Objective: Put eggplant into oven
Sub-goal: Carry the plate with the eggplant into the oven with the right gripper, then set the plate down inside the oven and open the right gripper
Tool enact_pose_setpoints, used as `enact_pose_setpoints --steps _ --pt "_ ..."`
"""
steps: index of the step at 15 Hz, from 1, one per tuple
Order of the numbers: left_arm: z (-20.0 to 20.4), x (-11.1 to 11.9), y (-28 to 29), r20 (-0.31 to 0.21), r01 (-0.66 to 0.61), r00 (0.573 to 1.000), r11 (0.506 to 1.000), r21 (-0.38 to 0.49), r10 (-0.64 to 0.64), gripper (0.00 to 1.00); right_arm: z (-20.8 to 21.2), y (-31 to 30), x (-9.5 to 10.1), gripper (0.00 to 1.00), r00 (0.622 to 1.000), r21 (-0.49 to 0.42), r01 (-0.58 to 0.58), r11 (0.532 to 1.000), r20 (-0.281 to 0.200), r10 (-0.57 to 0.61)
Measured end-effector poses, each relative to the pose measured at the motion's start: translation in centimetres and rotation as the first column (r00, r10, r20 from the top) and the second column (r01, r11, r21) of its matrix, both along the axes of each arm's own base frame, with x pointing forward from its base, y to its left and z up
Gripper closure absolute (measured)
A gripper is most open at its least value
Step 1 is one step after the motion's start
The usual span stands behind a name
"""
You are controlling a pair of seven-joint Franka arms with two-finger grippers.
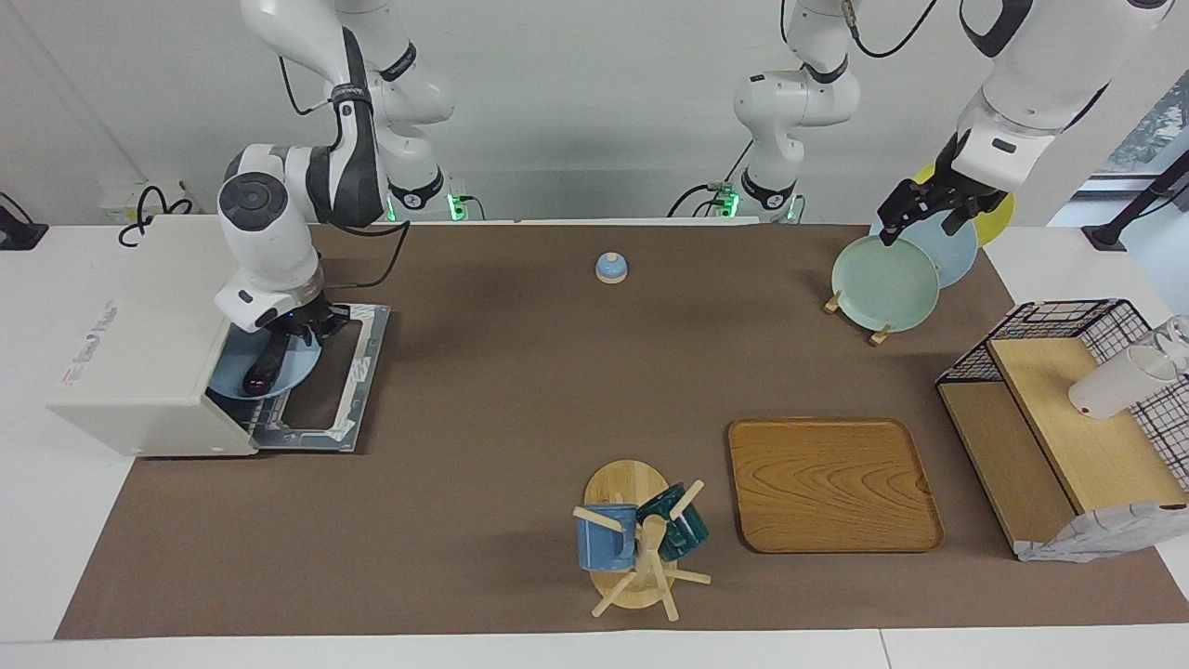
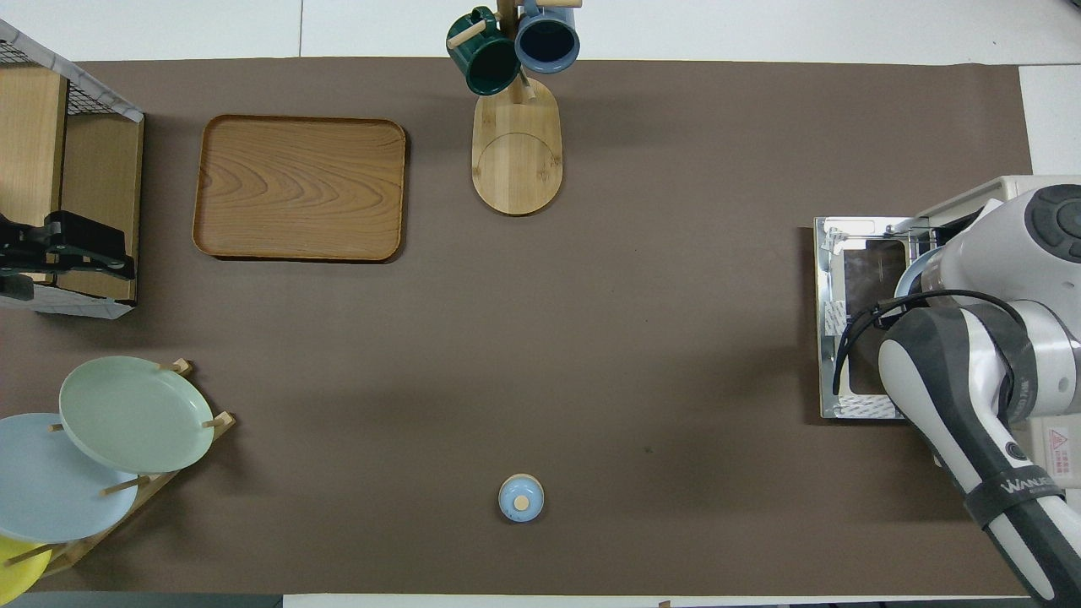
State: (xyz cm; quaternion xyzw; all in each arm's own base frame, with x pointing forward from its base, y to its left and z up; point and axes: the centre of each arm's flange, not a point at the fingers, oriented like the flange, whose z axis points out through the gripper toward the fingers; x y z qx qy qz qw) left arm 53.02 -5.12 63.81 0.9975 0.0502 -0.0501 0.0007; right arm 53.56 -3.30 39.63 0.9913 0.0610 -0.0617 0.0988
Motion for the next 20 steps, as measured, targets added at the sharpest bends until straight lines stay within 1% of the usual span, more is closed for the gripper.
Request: enact_pose_setpoints --steps 1,3,4,5,6,8,9,11,12,13,14,17,20 --pt "0.1 -0.2 0.0 0.0 0.0 1.0 1.0 0.0 0.0 0.0 1.2 0.9 0.4 0.83 1.0 0.009 -0.006 1.0 0.004 0.006" --pt "0.4 -0.4 -0.2 0.006 0.002 1.0 1.0 -0.009 -0.002 0.0 4.9 4.5 1.4 0.81 1.0 0.061 -0.019 0.998 0.013 0.018" --pt "0.5 -0.4 -0.3 0.009 0.003 1.0 1.0 -0.018 -0.003 0.0 6.6 6.4 1.8 0.74 0.999 0.084 -0.024 0.996 0.027 0.022" --pt "0.5 -0.4 -0.4 0.01 0.003 1.0 1.0 -0.024 -0.003 0.0 7.7 8.1 2.0 0.7 0.999 0.095 -0.022 0.995 0.048 0.018" --pt "0.5 -0.4 -0.4 0.01 0.004 1.0 1.0 -0.027 -0.004 0.0 8.2 9.7 2.1 0.7 0.998 0.103 -0.015 0.995 0.066 0.008" --pt "0.5 -0.4 -0.5 0.009 0.004 1.0 1.0 -0.029 -0.004 0.0 8.1 13.0 2.2 0.83 0.994 0.11 0.003 0.994 0.106 -0.015" --pt "0.5 -0.4 -0.5 0.009 0.005 1.0 1.0 -0.029 -0.004 0.0 7.7 14.5 2.3 0.84 0.992 0.114 0.013 0.993 0.121 -0.027" --pt "0.5 -0.4 -0.5 0.009 0.005 1.0 1.0 -0.029 -0.004 0.0 6.0 17.4 2.7 0.89 0.987 0.125 0.039 0.991 0.15 -0.057" --pt "0.5 -0.4 -0.5 0.009 0.005 1.0 1.0 -0.029 -0.004 0.0 4.6 18.7 3.0 0.93 0.984 0.132 0.054 0.99 0.161 -0.076" --pt "0.5 -0.4 -0.5 0.009 0.005 1.0 1.0 -0.029 -0.004 0.0 3.2 19.7 3.1 0.99 0.982 0.138 0.068 0.988 0.168 -0.091" --pt "0.5 -0.4 -0.5 0.009 0.005 1.0 1.0 -0.029 -0.004 0.0 1.5 20.4 3.2 0.99 0.981 0.141 0.072 0.987 0.17 -0.096" --pt "0.5 -0.4 -0.5 0.009 0.006 1.0 1.0 -0.029 -0.006 0.0 -3.8 20.8 2.9 0.99 0.981 0.14 0.106 0.985 0.148 -0.126" --pt "0.5 -0.4 -0.5 0.01 0.006 1.0 1.0 -0.03 -0.006 0.0 -6.8 20.2 2.7 0.99 0.983 0.122 0.136 0.983 0.109 -0.15"
